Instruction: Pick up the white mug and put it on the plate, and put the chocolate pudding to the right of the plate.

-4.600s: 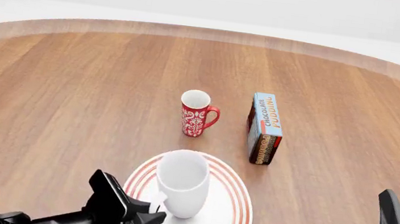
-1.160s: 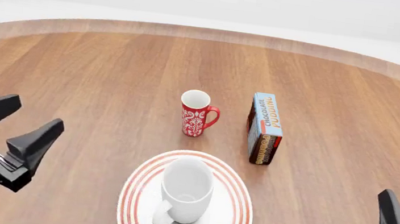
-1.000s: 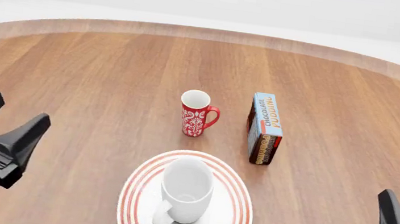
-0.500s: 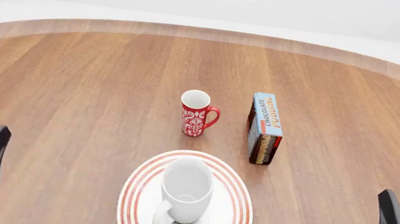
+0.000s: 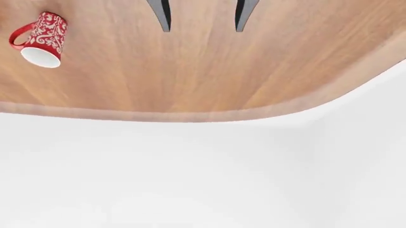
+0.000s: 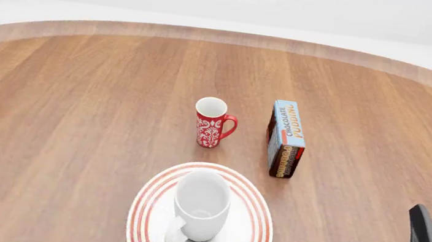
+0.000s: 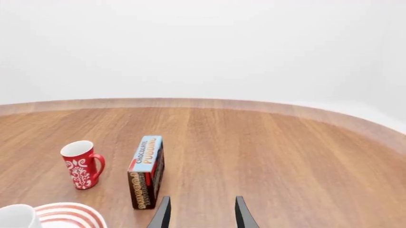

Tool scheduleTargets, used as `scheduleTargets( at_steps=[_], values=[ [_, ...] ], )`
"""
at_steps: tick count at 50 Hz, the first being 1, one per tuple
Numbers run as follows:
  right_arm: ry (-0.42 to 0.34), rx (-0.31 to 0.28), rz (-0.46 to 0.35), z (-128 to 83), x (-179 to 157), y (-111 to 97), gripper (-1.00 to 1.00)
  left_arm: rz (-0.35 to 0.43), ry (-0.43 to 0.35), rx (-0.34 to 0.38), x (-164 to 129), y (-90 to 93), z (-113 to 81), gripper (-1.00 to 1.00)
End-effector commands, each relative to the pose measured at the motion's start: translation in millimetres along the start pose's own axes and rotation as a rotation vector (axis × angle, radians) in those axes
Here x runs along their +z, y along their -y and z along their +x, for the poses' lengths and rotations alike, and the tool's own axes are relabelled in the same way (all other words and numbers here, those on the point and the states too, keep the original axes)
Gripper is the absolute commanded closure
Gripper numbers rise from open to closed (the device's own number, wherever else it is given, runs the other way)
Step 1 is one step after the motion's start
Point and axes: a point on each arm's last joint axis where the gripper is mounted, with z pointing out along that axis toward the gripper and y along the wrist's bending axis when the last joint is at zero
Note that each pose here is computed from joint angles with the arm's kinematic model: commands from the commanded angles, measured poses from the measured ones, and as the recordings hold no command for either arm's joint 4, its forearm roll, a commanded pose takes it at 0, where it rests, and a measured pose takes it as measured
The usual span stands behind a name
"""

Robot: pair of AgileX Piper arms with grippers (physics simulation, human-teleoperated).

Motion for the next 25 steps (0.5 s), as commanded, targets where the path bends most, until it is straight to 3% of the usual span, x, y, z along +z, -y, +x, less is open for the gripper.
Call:
scheduleTargets(
  at_steps=[1,17,25],
  values=[
    [0.009,-0.017,0.004,-1,0,0,-1.00,-0.032,0.038,-0.010,-8,-2.0,0.1,-1.00],
    [0.025,-0.068,0.003,-11,-1,0,-1.00,-0.029,0.050,-0.020,-13,-1.7,-0.1,-1.00],
    [0.043,-0.103,-0.038,-23,-2,-2,-1.00,-0.030,0.054,-0.026,-13,-1.8,-0.3,-1.00]
  ],
)
